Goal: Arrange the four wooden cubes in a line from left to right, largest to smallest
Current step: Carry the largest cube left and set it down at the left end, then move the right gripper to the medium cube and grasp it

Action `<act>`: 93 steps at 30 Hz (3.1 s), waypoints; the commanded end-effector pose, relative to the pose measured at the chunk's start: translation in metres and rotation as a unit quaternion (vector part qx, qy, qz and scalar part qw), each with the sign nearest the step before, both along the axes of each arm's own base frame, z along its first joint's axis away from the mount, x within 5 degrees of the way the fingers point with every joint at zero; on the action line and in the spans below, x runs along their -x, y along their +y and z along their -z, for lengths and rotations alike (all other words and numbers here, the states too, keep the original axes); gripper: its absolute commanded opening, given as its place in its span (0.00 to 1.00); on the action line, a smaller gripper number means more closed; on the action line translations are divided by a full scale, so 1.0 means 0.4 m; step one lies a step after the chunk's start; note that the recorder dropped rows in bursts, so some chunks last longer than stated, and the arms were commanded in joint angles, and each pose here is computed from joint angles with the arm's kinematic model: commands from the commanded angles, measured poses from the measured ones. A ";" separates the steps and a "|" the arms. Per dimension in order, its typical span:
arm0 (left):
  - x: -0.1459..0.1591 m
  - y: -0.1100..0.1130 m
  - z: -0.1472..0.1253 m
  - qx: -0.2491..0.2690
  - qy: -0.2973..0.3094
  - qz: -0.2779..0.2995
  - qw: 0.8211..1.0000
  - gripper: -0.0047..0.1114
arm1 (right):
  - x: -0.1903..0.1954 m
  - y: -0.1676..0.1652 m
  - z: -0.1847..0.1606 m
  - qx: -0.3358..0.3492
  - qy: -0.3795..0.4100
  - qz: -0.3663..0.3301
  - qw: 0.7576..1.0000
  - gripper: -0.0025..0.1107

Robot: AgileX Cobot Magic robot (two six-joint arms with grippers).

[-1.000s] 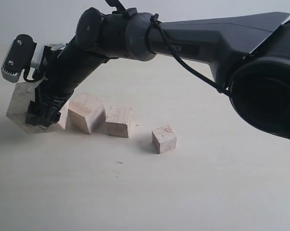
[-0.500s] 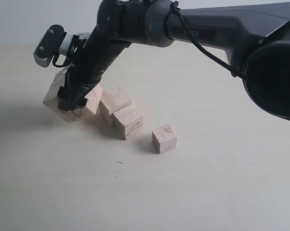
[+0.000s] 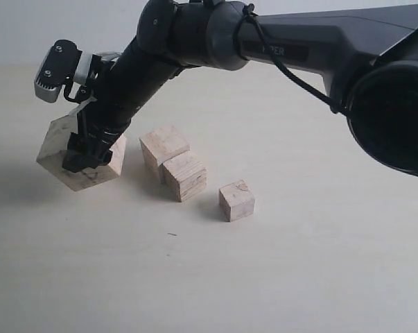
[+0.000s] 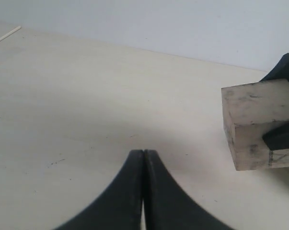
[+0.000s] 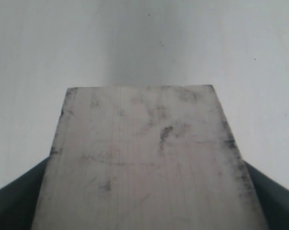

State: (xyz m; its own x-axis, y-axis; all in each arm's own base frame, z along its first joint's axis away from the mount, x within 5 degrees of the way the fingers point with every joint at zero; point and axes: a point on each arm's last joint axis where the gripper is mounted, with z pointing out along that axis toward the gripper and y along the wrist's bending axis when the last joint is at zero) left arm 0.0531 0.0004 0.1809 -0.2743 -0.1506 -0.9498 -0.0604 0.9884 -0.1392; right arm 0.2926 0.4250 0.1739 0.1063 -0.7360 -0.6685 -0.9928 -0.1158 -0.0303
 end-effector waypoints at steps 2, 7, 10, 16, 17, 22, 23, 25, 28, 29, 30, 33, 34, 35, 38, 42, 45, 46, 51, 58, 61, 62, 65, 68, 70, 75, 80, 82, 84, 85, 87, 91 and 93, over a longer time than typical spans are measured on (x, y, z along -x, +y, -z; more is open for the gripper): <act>0.000 -0.001 0.001 -0.003 -0.004 0.004 1.000 0.04 | -0.008 0.011 0.032 -0.012 0.010 0.008 1.000 0.02; 0.000 -0.001 0.001 -0.003 -0.004 0.004 1.000 0.04 | -0.012 0.011 0.061 0.000 0.007 0.009 1.000 0.02; 0.000 -0.001 0.001 -0.003 -0.004 0.004 1.000 0.04 | -0.014 0.011 0.070 0.003 0.006 0.009 1.000 0.03; 0.000 -0.001 0.001 -0.003 -0.004 0.004 1.000 0.04 | -0.013 0.011 0.083 0.008 0.011 0.007 1.000 0.30; 0.000 -0.001 0.001 -0.003 -0.004 0.004 1.000 0.04 | -0.012 0.011 0.083 0.008 0.013 0.006 1.000 0.38; 0.000 -0.001 0.001 -0.003 -0.004 0.004 1.000 0.04 | -0.016 0.011 0.083 0.008 0.006 0.011 1.000 0.78; 0.000 -0.001 0.001 -0.003 -0.004 0.004 1.000 0.04 | -0.017 0.012 0.082 0.006 0.003 0.013 1.000 0.81; 0.000 -0.001 0.001 -0.003 -0.004 0.004 1.000 0.04 | -0.017 0.012 0.079 0.005 0.003 0.014 1.000 0.82; 0.000 -0.001 0.001 -0.003 -0.004 0.004 1.000 0.04 | -0.017 0.011 0.070 0.004 -0.001 0.013 1.000 0.82; 0.000 -0.001 0.001 -0.003 -0.004 0.004 1.000 0.04 | -0.018 0.009 0.068 0.007 -0.006 0.011 1.000 0.82; 0.000 -0.001 0.001 -0.003 -0.004 0.004 1.000 0.04 | -0.018 0.007 0.059 0.010 -0.011 0.009 1.000 0.82; 0.000 -0.001 0.001 -0.003 -0.004 0.004 1.000 0.04 | -0.019 0.001 0.022 0.010 -0.018 0.021 1.000 0.82; 0.000 -0.001 0.001 -0.003 -0.004 0.004 1.000 0.04 | -0.018 -0.001 0.007 0.006 -0.019 0.024 1.000 0.82; 0.000 -0.001 0.001 -0.003 -0.004 0.004 1.000 0.04 | -0.017 -0.003 -0.013 0.001 -0.022 0.026 0.999 0.82; 0.000 -0.001 0.001 -0.003 -0.004 0.004 1.000 0.04 | -0.013 -0.008 -0.059 -0.012 -0.035 0.025 0.999 0.82; 0.000 -0.001 0.001 -0.003 -0.004 0.004 1.000 0.04 | -0.011 -0.017 -0.082 -0.002 -0.047 0.021 0.999 0.82; 0.000 -0.001 0.001 -0.003 -0.004 0.004 1.000 0.04 | -0.004 -0.022 -0.090 0.005 -0.042 0.012 0.999 0.81; 0.000 -0.001 0.001 -0.003 -0.004 0.004 1.000 0.04 | -0.005 -0.025 -0.091 0.011 -0.045 0.014 0.999 0.80; 0.000 -0.001 0.001 -0.003 -0.004 0.004 1.000 0.04 | -0.032 -0.055 -0.116 0.059 -0.076 0.098 0.991 0.69; 0.000 -0.001 0.001 -0.003 -0.004 0.004 1.000 0.04 | -0.076 -0.102 -0.098 0.114 -0.042 0.261 0.958 0.64; 0.000 -0.001 0.001 -0.003 -0.004 0.004 1.000 0.04 | -0.085 -0.124 -0.076 0.146 -0.007 0.287 0.947 0.69; 0.000 -0.001 0.001 -0.003 -0.004 0.004 1.000 0.04 | -0.085 -0.128 -0.068 0.155 0.003 0.293 0.944 0.70; 0.000 -0.001 0.001 -0.003 -0.004 0.004 1.000 0.04 | -0.092 -0.146 -0.053 0.179 0.025 0.310 0.934 0.73; 0.000 -0.001 0.001 -0.003 -0.004 0.004 1.000 0.04 | -0.095 -0.152 -0.048 0.184 0.034 0.312 0.931 0.73; 0.000 -0.001 0.001 -0.003 -0.004 0.004 1.000 0.04 | -0.090 -0.147 -0.048 0.177 0.049 0.312 0.932 0.73; 0.000 -0.001 0.001 -0.003 -0.004 0.004 1.000 0.04 | -0.089 -0.144 -0.035 0.179 0.059 0.312 0.931 0.73; 0.000 -0.001 0.001 -0.003 -0.004 0.004 1.000 0.04 | -0.088 -0.138 -0.005 0.185 0.074 0.311 0.929 0.73; 0.000 -0.001 0.001 -0.003 -0.004 0.004 1.000 0.04 | -0.089 -0.137 0.005 0.189 0.076 0.311 0.928 0.73; 0.000 -0.001 0.001 -0.003 -0.004 0.004 1.000 0.04 | -0.091 -0.137 0.021 0.196 0.075 0.310 0.927 0.73; 0.000 -0.001 0.001 -0.003 -0.004 0.004 1.000 0.04 | -0.092 -0.136 0.024 0.196 0.075 0.310 0.927 0.73; 0.000 -0.001 0.001 -0.003 -0.004 0.004 1.000 0.04 | -0.094 -0.135 0.041 0.200 0.076 0.310 0.926 0.73; 0.000 -0.001 0.001 -0.003 -0.004 0.004 1.000 0.04 | -0.096 -0.135 0.064 0.210 0.074 0.308 0.925 0.73; 0.000 -0.001 0.001 -0.003 -0.004 0.004 1.000 0.04 | -0.097 -0.135 0.072 0.213 0.073 0.308 0.924 0.73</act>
State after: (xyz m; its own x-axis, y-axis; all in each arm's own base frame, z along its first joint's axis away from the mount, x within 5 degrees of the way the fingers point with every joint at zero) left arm 0.0531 0.0004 0.1809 -0.2745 -0.1480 -0.9501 -0.0597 0.9888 -0.1368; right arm 0.3285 0.3718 0.1470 -0.4921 -0.8264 -0.2737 -0.8644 0.5012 0.0408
